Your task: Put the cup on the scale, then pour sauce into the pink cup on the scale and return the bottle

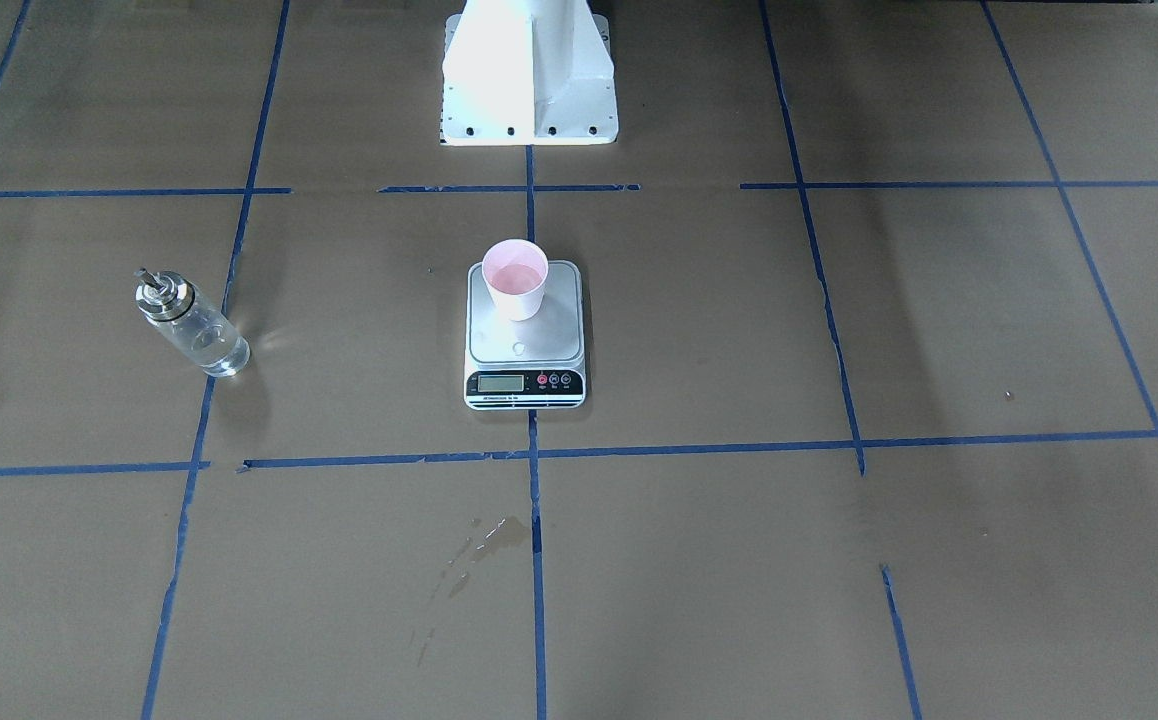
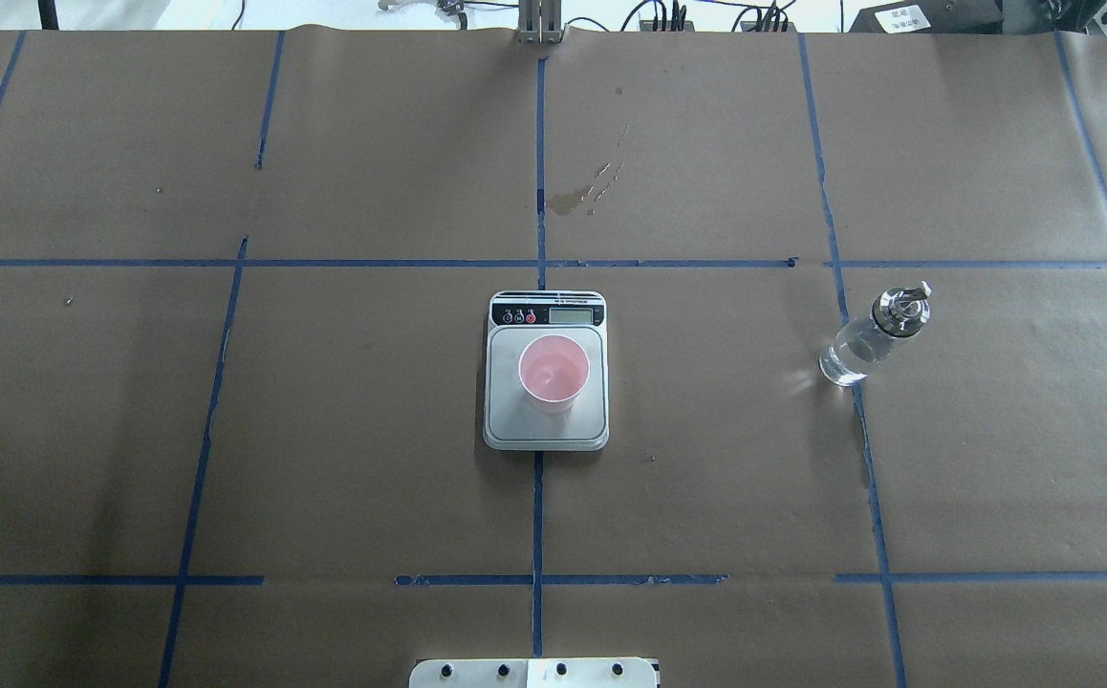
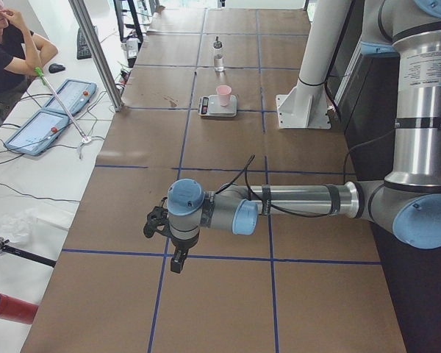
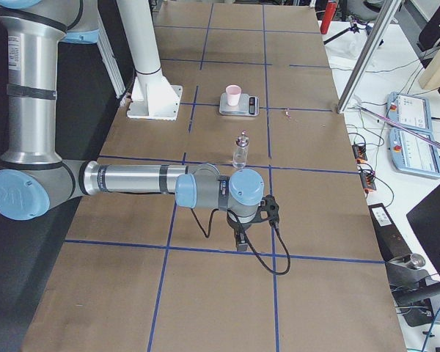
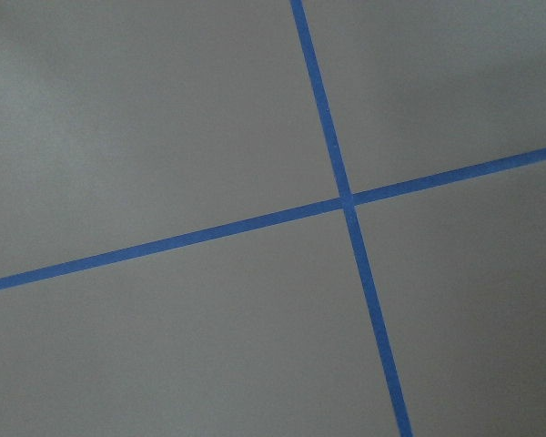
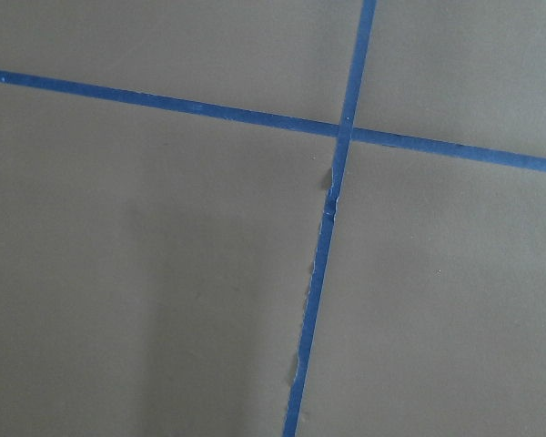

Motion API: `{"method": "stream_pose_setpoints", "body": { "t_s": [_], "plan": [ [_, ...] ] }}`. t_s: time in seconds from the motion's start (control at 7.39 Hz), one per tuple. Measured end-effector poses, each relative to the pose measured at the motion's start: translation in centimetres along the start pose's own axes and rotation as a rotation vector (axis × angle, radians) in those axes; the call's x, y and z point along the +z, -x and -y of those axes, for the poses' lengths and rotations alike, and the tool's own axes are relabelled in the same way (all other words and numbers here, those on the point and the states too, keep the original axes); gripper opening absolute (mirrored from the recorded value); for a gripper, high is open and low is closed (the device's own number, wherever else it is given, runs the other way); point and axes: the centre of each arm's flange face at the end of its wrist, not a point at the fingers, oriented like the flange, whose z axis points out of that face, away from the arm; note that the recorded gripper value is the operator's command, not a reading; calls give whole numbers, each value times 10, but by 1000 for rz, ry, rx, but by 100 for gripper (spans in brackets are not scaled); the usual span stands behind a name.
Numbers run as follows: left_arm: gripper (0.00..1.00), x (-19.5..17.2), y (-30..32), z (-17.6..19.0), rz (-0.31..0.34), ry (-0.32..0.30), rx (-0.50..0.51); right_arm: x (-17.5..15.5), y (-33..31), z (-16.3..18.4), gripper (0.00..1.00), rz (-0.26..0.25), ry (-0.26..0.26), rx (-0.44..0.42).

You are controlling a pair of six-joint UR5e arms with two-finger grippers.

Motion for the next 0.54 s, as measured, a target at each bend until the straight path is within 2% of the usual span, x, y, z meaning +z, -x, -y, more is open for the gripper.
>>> {"method": "stream_pose_setpoints", "body": {
  "t_s": [0.54],
  "plan": [
    [100, -13, -10, 3, -2, 19, -20, -1, -4, -8, 100, 34, -8, 21]
  ]
}}
